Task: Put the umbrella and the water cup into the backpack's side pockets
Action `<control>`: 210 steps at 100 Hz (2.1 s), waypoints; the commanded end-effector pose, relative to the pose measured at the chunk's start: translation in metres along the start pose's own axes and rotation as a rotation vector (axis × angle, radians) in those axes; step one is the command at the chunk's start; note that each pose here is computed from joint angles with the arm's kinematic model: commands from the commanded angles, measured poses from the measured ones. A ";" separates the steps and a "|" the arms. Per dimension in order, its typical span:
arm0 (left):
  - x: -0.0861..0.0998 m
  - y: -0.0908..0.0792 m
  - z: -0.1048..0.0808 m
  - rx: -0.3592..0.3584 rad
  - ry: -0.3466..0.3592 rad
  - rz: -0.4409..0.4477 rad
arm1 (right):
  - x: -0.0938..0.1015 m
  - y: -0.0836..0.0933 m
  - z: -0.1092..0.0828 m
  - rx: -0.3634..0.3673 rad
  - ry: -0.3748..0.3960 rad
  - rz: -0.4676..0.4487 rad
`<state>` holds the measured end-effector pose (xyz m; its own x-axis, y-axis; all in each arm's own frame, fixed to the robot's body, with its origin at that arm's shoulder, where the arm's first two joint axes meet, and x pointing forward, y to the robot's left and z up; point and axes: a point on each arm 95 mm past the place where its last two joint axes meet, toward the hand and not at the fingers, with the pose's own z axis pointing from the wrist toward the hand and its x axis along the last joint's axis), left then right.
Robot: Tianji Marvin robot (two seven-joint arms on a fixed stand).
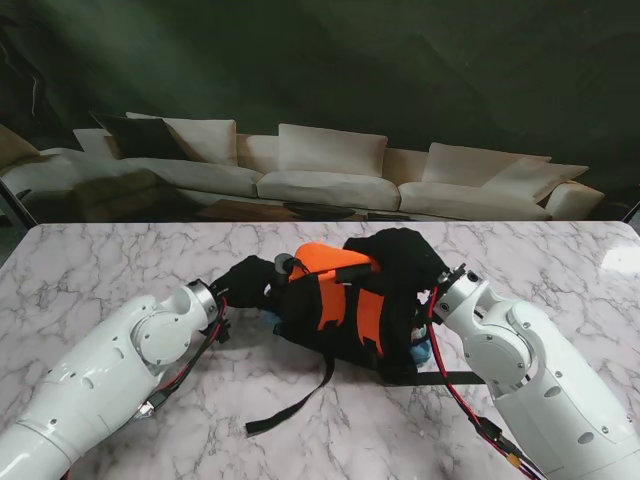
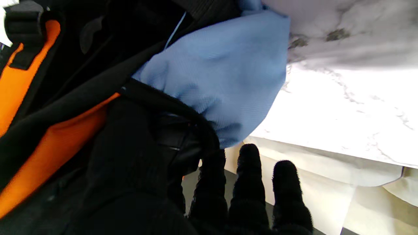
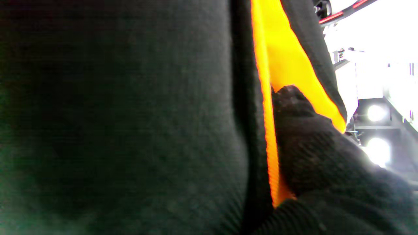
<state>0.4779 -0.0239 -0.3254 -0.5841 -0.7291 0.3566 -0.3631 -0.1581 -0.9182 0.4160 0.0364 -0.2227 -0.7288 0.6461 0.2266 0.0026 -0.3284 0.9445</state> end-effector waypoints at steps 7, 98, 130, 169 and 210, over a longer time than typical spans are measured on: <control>-0.012 0.002 -0.021 -0.057 -0.035 0.040 | 0.003 0.004 0.001 -0.011 0.010 -0.001; -0.004 -0.034 -0.031 0.088 -0.018 -0.061 | 0.004 0.003 0.004 -0.007 0.014 0.006; -0.015 -0.019 -0.031 0.008 -0.048 -0.055 | 0.001 0.005 0.003 -0.008 0.005 0.006; 0.020 -0.069 -0.099 0.199 -0.015 0.069 | 0.002 0.017 0.005 -0.031 0.005 0.001; 0.048 -0.029 -0.109 0.449 -0.100 -0.252 | 0.020 0.034 0.007 -0.062 0.073 0.053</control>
<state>0.3894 0.0306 -0.2453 -0.4469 -0.6858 0.5744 -0.0924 -0.6033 -0.7921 0.4083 0.0385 -0.1974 -0.7565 0.5896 0.2830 0.0417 -0.3883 0.9206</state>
